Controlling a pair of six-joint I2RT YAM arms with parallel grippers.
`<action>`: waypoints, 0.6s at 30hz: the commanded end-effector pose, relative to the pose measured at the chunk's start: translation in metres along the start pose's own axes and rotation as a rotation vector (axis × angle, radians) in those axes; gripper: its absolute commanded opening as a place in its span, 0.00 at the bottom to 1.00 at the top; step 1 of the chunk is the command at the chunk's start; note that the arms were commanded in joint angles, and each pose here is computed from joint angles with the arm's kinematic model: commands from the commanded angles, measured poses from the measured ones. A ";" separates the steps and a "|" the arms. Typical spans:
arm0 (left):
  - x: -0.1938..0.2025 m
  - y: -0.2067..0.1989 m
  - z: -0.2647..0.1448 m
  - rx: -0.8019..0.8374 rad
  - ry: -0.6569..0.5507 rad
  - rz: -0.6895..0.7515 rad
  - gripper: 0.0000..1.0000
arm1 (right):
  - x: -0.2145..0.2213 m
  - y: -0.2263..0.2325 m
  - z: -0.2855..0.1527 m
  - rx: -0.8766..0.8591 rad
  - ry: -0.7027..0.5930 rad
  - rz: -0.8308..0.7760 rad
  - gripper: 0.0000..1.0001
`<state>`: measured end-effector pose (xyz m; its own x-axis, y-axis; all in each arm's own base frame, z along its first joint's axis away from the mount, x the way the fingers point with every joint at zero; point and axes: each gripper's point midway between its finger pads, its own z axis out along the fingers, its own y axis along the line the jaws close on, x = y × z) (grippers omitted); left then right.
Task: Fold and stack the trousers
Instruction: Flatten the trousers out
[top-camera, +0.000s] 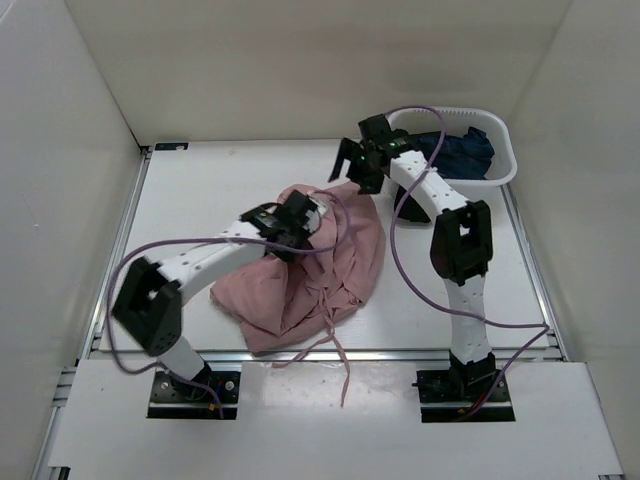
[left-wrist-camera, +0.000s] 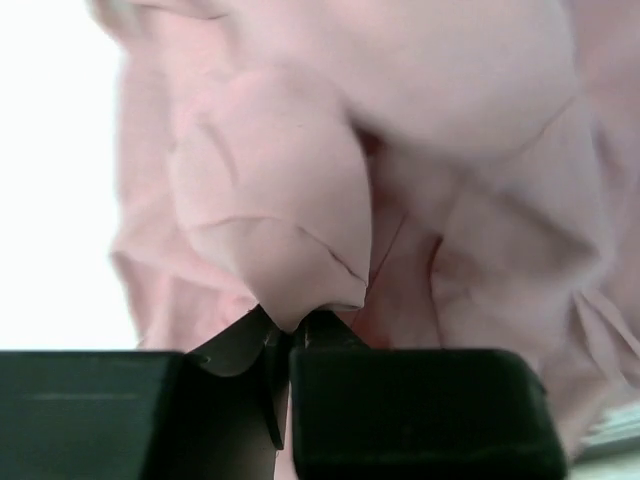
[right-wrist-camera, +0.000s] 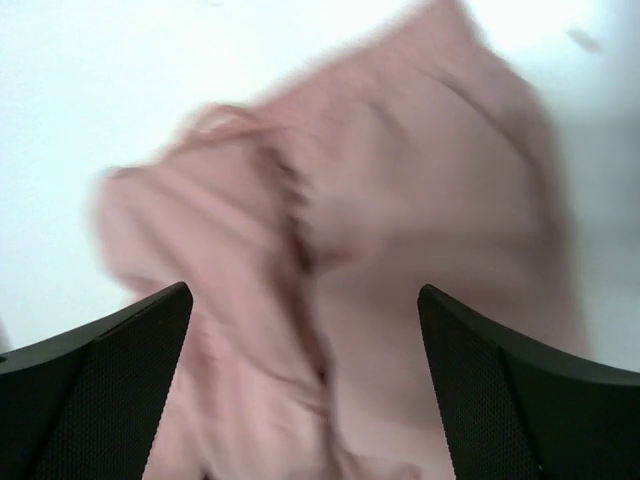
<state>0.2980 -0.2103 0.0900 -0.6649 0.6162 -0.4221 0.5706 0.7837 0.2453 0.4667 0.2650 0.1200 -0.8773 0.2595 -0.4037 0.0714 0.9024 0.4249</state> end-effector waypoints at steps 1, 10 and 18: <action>-0.013 0.055 -0.069 -0.028 -0.176 -0.151 0.18 | -0.023 0.080 -0.004 -0.265 -0.038 -0.116 0.99; 0.082 0.125 -0.089 -0.133 -0.106 -0.408 0.16 | 0.033 0.120 0.056 -0.190 -0.048 -0.398 0.99; 0.167 0.189 -0.103 -0.369 -0.011 -0.689 0.18 | 0.105 0.111 0.082 0.011 0.005 -0.545 0.87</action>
<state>0.2539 0.0261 0.1444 -0.8315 0.0436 -0.5538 -0.0724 0.9799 0.1859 0.4119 0.4400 0.0627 -0.8101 -0.2381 -0.5358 -0.4375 0.8539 0.2819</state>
